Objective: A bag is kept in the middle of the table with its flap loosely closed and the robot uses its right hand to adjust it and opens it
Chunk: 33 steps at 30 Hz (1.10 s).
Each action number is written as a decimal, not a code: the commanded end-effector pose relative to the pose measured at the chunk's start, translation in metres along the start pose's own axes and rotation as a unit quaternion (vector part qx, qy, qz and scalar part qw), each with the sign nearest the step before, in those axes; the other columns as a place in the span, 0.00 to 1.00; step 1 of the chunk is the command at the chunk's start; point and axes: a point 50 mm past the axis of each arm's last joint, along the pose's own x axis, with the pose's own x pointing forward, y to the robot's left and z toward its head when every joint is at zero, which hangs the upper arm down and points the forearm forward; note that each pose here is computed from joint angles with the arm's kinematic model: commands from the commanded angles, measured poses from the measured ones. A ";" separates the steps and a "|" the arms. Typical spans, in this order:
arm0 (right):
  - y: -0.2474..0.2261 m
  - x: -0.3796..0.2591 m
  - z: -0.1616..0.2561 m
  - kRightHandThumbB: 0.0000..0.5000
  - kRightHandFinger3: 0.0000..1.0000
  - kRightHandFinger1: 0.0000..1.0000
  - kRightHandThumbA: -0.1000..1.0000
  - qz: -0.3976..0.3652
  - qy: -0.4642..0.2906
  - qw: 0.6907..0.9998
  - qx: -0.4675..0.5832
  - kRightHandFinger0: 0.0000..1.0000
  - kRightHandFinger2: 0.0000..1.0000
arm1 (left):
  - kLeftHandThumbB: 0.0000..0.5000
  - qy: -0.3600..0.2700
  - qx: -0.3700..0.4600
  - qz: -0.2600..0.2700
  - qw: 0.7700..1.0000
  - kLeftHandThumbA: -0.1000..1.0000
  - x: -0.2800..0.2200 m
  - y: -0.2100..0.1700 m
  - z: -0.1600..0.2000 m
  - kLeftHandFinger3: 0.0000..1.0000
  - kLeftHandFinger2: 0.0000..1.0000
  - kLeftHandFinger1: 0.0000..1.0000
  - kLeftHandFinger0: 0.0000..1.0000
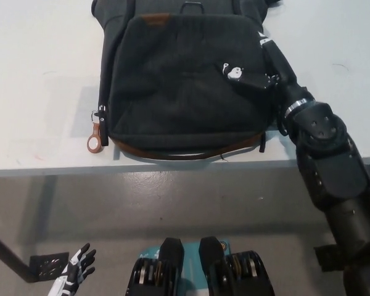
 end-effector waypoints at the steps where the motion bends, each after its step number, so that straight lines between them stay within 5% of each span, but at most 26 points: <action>1: 0.001 -0.009 0.031 0.21 0.78 0.47 0.00 -0.037 -0.071 0.997 -0.016 0.05 0.80 | 1.00 -0.017 0.007 -0.003 1.000 1.00 0.000 0.006 0.007 1.00 1.00 1.00 1.00; 4: 0.006 -0.033 0.048 0.21 0.72 0.41 0.00 -0.039 -0.134 0.989 -0.056 0.00 0.72 | 1.00 -0.017 0.006 -0.005 1.000 1.00 0.001 0.006 0.007 1.00 1.00 1.00 1.00; 9: 0.020 -0.081 0.065 0.14 0.75 0.29 0.00 -0.042 -0.207 0.973 -0.094 0.00 0.66 | 1.00 -0.016 0.010 -0.005 1.000 1.00 0.002 0.006 0.007 1.00 1.00 1.00 1.00; 21: 0.048 -0.163 0.047 0.20 0.64 0.25 0.00 0.001 -0.253 0.951 -0.179 0.00 0.65 | 1.00 -0.021 0.014 -0.006 1.000 1.00 0.008 0.008 0.010 1.00 1.00 1.00 1.00; 24: 0.052 -0.176 0.032 0.19 0.69 0.31 0.00 0.026 -0.229 0.958 -0.172 0.00 0.71 | 1.00 -0.021 0.010 -0.011 1.000 1.00 0.009 0.008 0.011 1.00 1.00 1.00 1.00; 27: 0.055 -0.189 0.013 0.33 0.73 0.48 0.00 0.057 -0.194 0.964 -0.171 0.17 0.77 | 1.00 -0.024 0.011 -0.013 1.000 1.00 0.012 0.007 0.013 1.00 1.00 1.00 1.00; 28: 0.057 -0.195 0.001 0.36 0.85 0.57 0.14 0.078 -0.171 0.967 -0.174 0.31 0.79 | 1.00 -0.026 0.011 -0.013 1.000 1.00 0.014 0.008 0.014 1.00 1.00 1.00 1.00; 29: 0.058 -0.198 -0.003 0.40 0.84 0.58 0.22 0.088 -0.155 0.968 -0.174 0.36 0.76 | 1.00 -0.027 0.008 -0.013 1.000 1.00 0.016 0.008 0.015 1.00 1.00 1.00 1.00; 30: 0.060 -0.201 -0.008 0.48 0.93 0.67 0.33 0.101 -0.138 0.970 -0.172 0.48 0.83 | 1.00 -0.028 0.004 -0.012 1.000 1.00 0.017 0.008 0.016 1.00 1.00 1.00 1.00; 33: 0.066 -0.216 -0.027 0.51 1.00 0.81 0.42 0.137 -0.111 0.969 -0.174 0.71 0.98 | 1.00 -0.029 0.004 -0.012 1.000 1.00 0.018 0.009 0.018 1.00 1.00 1.00 1.00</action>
